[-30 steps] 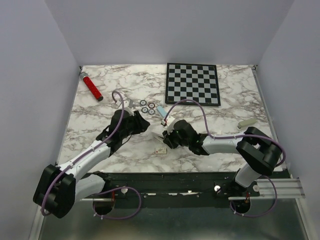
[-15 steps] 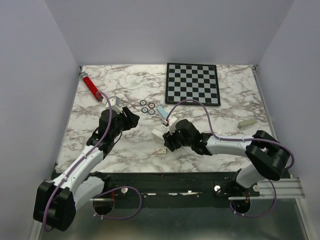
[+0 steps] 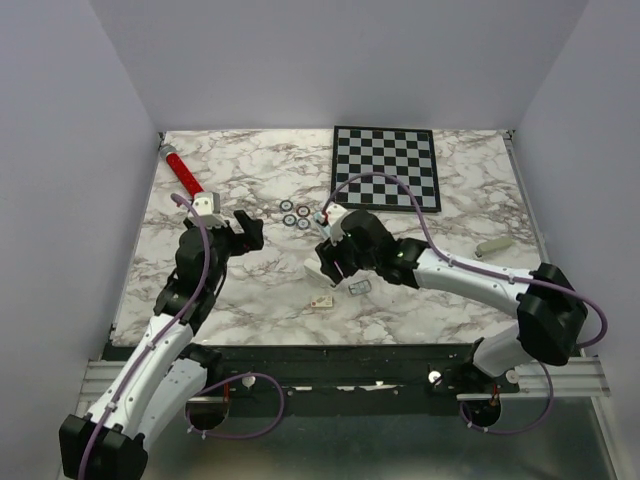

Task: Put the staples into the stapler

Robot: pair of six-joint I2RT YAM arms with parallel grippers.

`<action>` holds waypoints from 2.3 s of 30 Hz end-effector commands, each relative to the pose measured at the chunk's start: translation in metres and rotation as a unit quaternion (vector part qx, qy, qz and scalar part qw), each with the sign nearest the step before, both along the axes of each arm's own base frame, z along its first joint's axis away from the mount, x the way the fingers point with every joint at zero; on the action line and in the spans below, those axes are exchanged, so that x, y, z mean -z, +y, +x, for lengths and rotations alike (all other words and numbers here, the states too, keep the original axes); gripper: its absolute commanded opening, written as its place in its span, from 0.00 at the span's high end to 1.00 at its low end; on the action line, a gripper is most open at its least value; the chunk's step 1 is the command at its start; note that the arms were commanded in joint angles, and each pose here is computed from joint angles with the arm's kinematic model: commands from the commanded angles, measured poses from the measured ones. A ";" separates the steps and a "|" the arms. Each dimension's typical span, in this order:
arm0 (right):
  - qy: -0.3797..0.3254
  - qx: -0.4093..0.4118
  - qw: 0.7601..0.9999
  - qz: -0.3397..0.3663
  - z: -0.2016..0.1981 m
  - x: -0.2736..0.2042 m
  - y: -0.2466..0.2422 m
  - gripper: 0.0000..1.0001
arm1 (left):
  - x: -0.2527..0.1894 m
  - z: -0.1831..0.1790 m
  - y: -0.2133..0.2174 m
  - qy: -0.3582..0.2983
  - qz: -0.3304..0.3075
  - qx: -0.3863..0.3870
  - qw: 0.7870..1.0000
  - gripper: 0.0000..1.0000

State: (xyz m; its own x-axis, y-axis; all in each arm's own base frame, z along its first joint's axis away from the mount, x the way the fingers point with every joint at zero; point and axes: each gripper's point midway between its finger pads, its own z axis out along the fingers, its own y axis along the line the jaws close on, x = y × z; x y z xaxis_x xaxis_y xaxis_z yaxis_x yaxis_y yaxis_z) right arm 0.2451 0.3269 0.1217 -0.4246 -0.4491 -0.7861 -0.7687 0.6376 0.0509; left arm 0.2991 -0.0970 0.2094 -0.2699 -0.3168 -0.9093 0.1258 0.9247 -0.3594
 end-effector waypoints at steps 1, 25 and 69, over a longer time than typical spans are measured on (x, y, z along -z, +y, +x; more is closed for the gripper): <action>0.044 0.002 0.995 -0.089 -0.006 0.023 -0.016 0.33 | -0.025 -0.002 0.034 -0.040 0.054 -0.066 0.996 0.01; 0.134 -0.029 0.972 -0.190 -0.010 0.086 -0.008 0.73 | -0.010 0.002 0.043 -0.033 0.067 -0.091 0.993 0.01; 0.097 0.150 0.975 -0.134 0.100 0.016 0.013 0.38 | -0.024 -0.008 0.063 -0.049 0.066 -0.138 0.987 0.01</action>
State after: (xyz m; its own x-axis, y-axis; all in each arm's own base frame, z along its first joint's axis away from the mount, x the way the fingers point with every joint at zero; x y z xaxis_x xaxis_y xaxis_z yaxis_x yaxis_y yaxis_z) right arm 0.3419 0.3412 0.0643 -0.7159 -0.5010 -0.4863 -0.5540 0.8315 -0.0411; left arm 0.2975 -0.0451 0.2271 -0.1240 -0.2377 -0.9634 -0.0697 0.9706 -0.2305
